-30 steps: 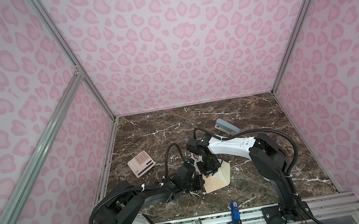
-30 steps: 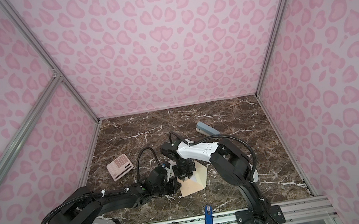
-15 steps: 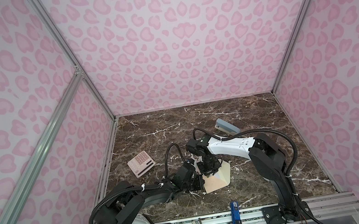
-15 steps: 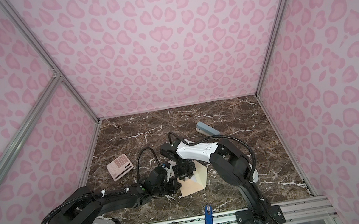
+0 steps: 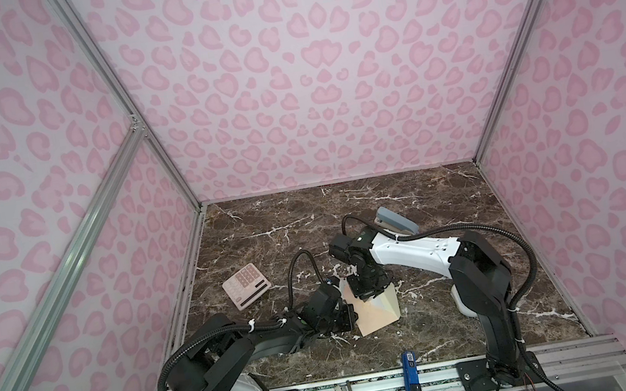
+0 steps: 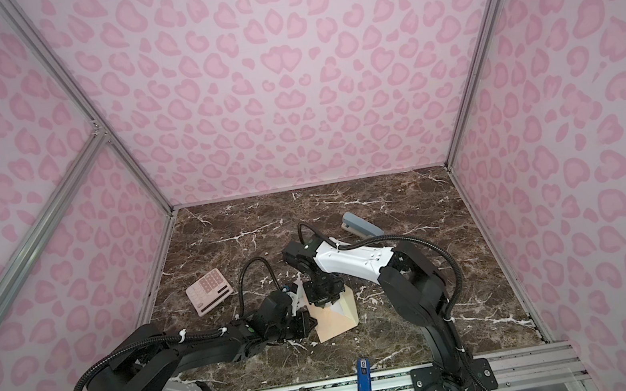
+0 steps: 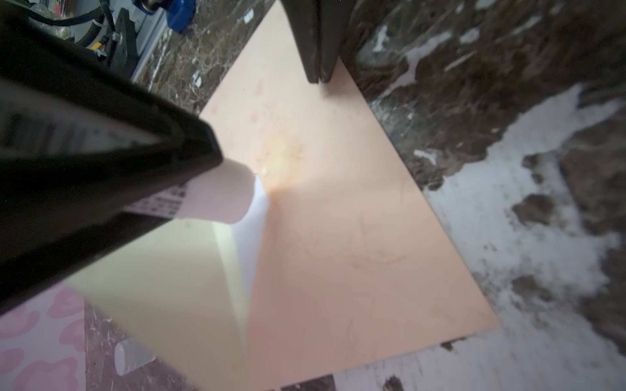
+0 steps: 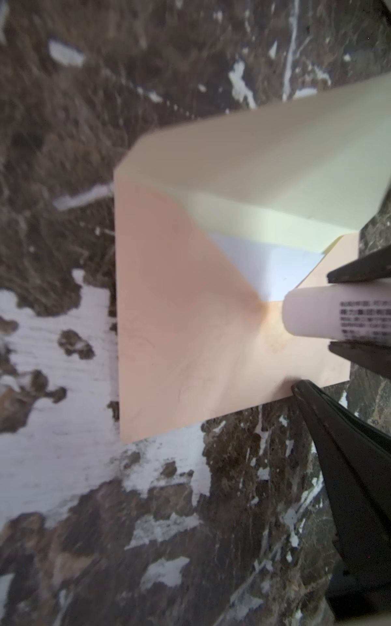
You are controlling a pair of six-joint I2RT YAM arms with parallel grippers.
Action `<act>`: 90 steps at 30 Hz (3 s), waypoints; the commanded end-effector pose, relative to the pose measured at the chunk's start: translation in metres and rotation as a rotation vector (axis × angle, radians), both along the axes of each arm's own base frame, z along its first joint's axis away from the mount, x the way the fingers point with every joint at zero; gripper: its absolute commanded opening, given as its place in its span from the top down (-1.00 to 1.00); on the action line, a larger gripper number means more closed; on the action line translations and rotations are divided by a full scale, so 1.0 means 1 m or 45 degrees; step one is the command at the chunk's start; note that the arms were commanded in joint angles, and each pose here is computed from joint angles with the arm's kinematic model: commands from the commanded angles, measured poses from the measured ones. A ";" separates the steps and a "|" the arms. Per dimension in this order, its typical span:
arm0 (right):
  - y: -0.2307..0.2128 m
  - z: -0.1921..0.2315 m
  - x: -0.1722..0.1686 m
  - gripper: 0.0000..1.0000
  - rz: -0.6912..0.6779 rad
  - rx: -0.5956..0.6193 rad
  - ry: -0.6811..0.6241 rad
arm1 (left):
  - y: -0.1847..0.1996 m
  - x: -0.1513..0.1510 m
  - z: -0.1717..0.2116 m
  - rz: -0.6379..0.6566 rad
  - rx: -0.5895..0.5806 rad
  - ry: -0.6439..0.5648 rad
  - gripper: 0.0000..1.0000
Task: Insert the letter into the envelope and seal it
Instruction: 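Lift the glue stick off the envelope with the right gripper while the left gripper rises, then bring the glue stick toward the left gripper above the envelope with the right gripper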
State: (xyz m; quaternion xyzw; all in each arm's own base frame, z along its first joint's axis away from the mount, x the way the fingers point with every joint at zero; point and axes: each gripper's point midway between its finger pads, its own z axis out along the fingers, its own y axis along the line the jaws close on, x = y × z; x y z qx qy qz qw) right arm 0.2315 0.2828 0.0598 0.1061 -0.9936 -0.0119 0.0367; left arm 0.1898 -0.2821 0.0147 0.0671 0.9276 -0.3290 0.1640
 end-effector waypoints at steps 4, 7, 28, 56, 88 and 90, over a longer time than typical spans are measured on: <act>-0.016 0.013 0.004 0.97 -0.028 0.018 -0.030 | 0.015 -0.005 -0.013 0.009 0.100 0.049 0.92; -0.019 0.025 0.009 0.97 -0.047 0.067 -0.060 | 0.018 -0.006 -0.014 0.005 0.128 0.062 0.92; -0.013 0.163 0.046 0.97 -0.057 0.771 -0.726 | 0.032 0.061 0.111 0.046 0.061 -0.258 0.60; 0.015 0.281 0.018 0.97 0.308 1.193 -1.909 | 0.018 0.051 0.347 0.108 -0.963 -0.642 -0.51; 0.051 0.271 0.008 0.89 0.483 1.024 -2.024 | -0.003 0.053 0.331 0.035 -0.997 -0.528 0.22; 0.052 0.269 0.009 0.86 0.489 0.987 -2.033 | -0.003 0.053 0.330 0.033 -0.997 -0.523 0.25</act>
